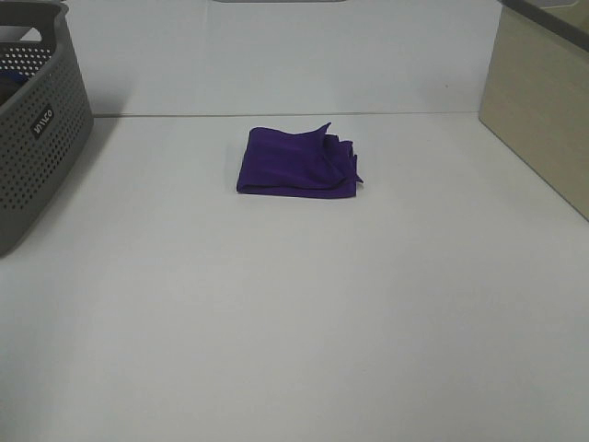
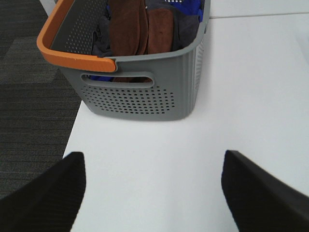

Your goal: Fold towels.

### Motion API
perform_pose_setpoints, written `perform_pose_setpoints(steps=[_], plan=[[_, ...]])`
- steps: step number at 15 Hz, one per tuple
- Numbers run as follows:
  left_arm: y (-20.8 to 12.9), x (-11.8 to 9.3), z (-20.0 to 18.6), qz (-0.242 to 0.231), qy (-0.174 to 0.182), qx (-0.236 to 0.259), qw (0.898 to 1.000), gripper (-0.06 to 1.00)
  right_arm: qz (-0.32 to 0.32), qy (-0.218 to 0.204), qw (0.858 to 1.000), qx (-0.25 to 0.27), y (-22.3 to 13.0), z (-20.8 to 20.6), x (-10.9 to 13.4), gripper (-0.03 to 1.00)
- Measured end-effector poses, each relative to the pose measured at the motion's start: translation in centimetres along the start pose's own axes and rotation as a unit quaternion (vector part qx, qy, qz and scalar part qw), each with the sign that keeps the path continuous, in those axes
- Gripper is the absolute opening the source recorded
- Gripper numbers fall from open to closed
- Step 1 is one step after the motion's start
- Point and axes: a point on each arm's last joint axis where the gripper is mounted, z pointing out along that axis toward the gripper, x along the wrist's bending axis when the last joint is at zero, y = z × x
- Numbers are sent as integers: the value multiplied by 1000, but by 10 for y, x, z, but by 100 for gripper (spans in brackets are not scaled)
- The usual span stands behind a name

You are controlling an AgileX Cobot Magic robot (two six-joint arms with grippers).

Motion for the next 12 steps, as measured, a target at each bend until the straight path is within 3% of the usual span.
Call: perform_pose_setpoints(steps=[3,8,12], plan=[[-32,-7,-2,0,-8,-3,1000,72,-7,-15,1000,-22,-9,-3,-1,76],[-62,-20,-11,57,-114,-19,992,72,-15,-31,998,-49,-17,-13,-3,76],[-74,-18,-24,49,-112,-61,991,72,-19,-41,996,-72,-24,-19,-3,76]])
